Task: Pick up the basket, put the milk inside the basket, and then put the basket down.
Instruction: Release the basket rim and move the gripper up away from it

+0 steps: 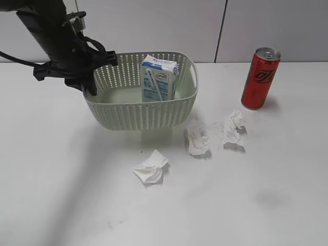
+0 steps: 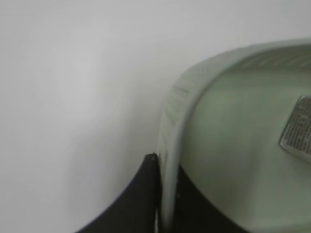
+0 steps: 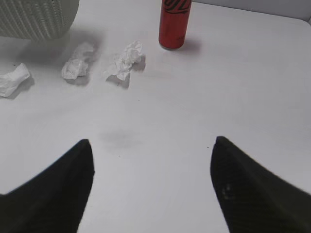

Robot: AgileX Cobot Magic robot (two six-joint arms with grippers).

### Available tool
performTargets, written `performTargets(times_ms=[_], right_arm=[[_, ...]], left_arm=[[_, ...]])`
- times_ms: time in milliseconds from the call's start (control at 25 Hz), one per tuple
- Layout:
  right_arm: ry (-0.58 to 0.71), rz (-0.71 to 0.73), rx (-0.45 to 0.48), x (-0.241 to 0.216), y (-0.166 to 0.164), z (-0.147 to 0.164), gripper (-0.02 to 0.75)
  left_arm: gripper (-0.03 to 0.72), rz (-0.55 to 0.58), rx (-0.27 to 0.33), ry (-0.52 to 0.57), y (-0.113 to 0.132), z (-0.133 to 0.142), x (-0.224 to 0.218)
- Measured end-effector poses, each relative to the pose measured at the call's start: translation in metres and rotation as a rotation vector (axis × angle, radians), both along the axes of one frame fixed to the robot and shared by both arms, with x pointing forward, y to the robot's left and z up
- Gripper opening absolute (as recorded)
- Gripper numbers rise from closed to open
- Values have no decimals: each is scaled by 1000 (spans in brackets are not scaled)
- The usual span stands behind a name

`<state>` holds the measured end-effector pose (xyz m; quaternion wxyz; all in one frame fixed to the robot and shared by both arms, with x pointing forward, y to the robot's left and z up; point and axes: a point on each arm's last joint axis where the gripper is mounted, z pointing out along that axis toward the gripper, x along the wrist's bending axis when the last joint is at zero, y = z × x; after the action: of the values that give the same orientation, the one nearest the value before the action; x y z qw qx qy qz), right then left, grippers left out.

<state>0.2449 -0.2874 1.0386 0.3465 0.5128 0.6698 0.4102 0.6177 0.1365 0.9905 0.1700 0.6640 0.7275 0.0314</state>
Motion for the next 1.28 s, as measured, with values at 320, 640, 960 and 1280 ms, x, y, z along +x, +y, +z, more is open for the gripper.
performTargets(times_ms=[320,640,960,1280], right_arm=[[0,0,0,0,0,0,587],[-1,0,0,0,0,0,587],[-1,0,0,0,0,0,587],[-1,0,0,0,0,0,587]], left_arm=[[-1,-26,15,-10,-6,-35,27],[-1,-27,5,-36,-9,-48,34],[262,-52,-8,-63,-11,-43,37],[608,-85,16,-3,-12,-5,42]])
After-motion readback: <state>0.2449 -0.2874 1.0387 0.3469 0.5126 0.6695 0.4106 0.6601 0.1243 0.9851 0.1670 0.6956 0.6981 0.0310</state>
